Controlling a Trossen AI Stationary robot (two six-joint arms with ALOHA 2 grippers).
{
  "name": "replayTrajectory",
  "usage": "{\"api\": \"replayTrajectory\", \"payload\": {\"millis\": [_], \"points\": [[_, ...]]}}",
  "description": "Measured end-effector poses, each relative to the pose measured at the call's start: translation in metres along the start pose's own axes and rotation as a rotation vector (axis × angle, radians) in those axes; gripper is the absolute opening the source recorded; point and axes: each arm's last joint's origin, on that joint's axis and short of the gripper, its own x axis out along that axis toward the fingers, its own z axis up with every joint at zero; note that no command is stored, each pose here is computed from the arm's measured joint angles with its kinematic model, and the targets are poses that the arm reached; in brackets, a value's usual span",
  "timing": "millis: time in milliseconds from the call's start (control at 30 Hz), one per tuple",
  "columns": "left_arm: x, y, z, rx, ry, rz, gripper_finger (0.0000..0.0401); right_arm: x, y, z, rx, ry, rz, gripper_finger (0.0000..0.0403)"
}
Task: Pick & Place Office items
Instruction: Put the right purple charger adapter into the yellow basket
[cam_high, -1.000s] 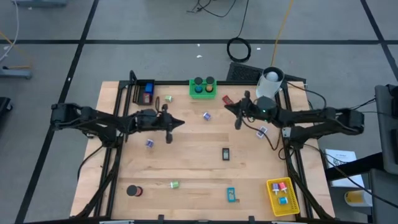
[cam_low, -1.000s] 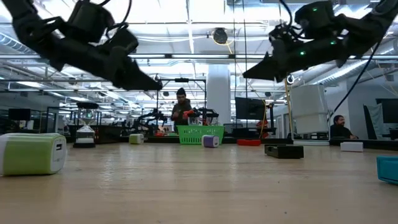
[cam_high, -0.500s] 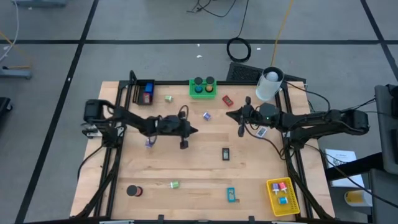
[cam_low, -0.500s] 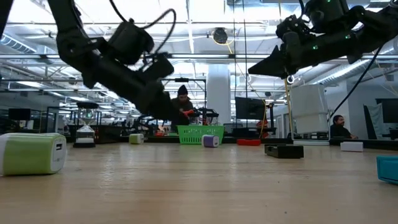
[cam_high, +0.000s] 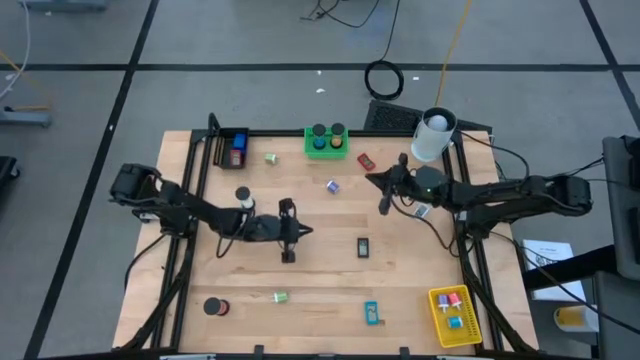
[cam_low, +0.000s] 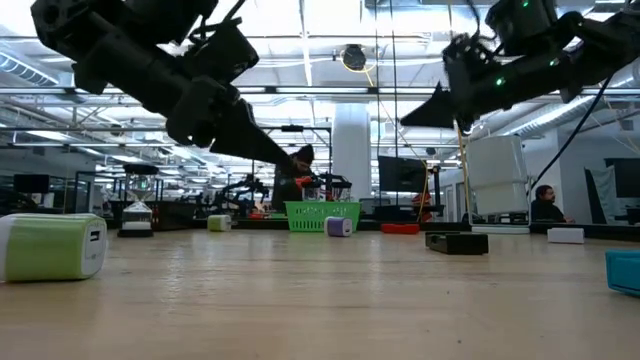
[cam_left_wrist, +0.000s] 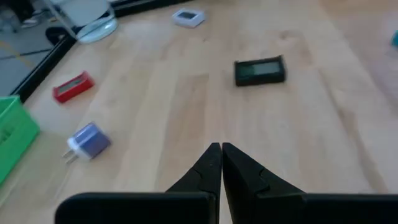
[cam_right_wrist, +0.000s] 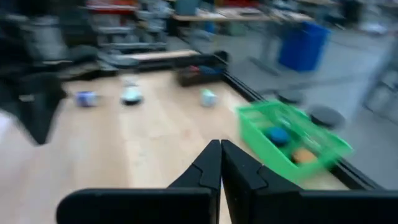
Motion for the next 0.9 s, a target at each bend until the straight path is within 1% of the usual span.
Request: {"api": "replayTrajectory", "payload": {"millis": [67,167,267,333,400,467,633,733,800,900], "points": [[0.003,0.003,0.000,-0.014,-0.019,0.014,0.0021,0.005,0.000,-0.008,0.040,0.041,-0.035,0.0015],[0.008,0.009,-0.005,-0.002,-0.073,0.017,0.0016,0.018,0.002,-0.024,0.111,0.097,-0.040,0.0046],[0.014,0.019,-0.011,-0.003,-0.152,-0.035,0.0005,0.032,0.004,-0.043,0.126,0.150,-0.049,0.0090],[0.016,0.025,-0.016,-0.019,-0.209,-0.058,0.0006,0.040,0.006,-0.052,0.129,0.144,-0.049,0.0121],[0.016,0.030,-0.024,-0.035,-0.256,-0.051,0.0011,0.047,0.007,-0.058,0.138,0.136,-0.049,0.0152],[0.014,0.033,-0.032,-0.045,-0.285,-0.039,0.0013,0.054,0.009,-0.061,0.139,0.145,-0.043,0.0183],[0.006,0.032,-0.050,-0.045,-0.285,-0.038,0.0004,0.073,0.014,-0.061,0.135,0.158,-0.043,0.0246],[0.005,0.031,-0.053,-0.064,-0.274,-0.046,0.0016,0.083,0.016,-0.057,0.123,0.148,-0.041,0.0276],[0.005,0.030,-0.053,-0.067,-0.272,-0.051,0.0023,0.091,0.017,-0.055,0.108,0.164,-0.064,0.0293],[0.005,0.028,-0.053,-0.060,-0.271,-0.056,0.0022,0.101,0.018,-0.055,0.090,0.214,-0.094,0.0312]]}}
